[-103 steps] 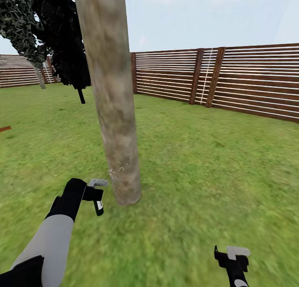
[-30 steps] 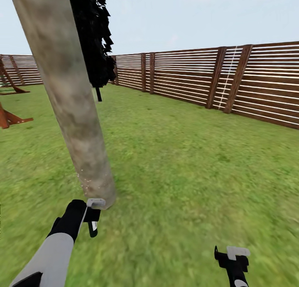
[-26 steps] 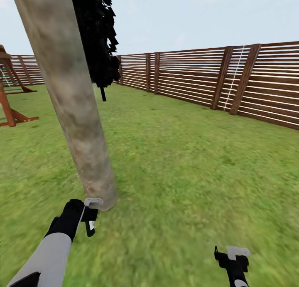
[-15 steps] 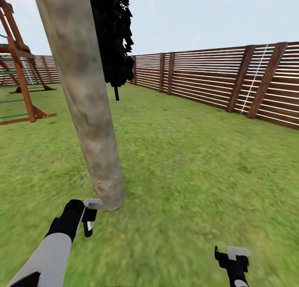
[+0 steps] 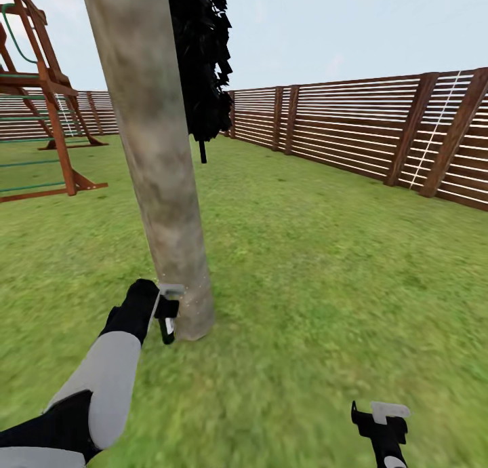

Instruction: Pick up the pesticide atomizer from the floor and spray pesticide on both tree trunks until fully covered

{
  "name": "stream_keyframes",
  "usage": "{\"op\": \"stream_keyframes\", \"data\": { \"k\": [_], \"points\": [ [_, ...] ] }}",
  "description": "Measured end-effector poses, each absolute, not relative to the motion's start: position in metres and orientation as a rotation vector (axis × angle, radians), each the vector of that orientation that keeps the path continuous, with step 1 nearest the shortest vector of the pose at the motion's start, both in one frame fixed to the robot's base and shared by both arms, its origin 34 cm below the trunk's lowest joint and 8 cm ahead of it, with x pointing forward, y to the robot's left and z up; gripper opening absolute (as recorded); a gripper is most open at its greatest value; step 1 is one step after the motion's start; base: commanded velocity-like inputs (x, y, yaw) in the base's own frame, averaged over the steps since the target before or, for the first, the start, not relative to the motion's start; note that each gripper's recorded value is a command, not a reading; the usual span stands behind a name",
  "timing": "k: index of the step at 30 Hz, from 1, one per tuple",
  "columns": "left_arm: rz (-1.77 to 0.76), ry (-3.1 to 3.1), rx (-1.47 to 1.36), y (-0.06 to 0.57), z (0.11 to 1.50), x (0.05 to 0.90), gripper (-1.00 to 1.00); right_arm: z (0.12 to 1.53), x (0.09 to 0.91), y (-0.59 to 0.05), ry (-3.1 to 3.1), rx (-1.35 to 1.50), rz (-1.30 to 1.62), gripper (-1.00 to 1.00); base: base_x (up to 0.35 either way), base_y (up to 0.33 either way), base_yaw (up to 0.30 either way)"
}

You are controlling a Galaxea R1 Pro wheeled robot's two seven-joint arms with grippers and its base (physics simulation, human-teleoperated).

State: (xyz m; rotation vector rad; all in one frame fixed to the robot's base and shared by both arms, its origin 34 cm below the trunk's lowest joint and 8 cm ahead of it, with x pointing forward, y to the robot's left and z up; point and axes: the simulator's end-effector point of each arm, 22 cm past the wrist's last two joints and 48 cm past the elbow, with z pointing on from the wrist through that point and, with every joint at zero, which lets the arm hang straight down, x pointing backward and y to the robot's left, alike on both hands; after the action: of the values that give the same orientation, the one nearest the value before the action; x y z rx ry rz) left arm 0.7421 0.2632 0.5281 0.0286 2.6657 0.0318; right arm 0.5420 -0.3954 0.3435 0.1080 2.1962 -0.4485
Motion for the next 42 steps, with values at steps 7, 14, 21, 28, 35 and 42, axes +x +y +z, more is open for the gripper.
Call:
{"op": "stream_keyframes", "data": {
  "k": [7,14,21,28,35,42],
  "points": [
    [0.14,2.662,-0.048,0.335,0.534,0.74,-1.0,0.343,0.542,-0.396,2.196,0.108,-0.449,1.0,0.0,0.0,0.0],
    [0.096,2.644,-0.016,0.318,0.573,0.766,-1.0,0.342,0.543,-0.389,2.202,0.094,-0.419,1.0,0.0,0.0,0.178],
    [0.066,2.677,0.039,0.305,0.565,0.759,-1.0,0.335,0.549,-0.361,2.223,0.014,-0.259,1.0,0.022,-0.172,0.017],
    [0.065,2.678,0.039,0.304,0.564,0.758,-1.0,0.335,0.549,-0.361,2.224,0.015,-0.26,1.0,0.01,-0.276,0.0],
    [0.06,2.676,0.029,0.306,0.565,0.758,-1.0,0.336,0.549,-0.362,2.223,0.015,-0.261,1.0,0.083,-0.276,0.002],
    [0.058,2.67,0.019,0.308,0.567,0.759,-1.0,0.335,0.549,-0.361,2.223,0.015,-0.26,1.0,-0.004,-0.277,0.218]
  ]
}}
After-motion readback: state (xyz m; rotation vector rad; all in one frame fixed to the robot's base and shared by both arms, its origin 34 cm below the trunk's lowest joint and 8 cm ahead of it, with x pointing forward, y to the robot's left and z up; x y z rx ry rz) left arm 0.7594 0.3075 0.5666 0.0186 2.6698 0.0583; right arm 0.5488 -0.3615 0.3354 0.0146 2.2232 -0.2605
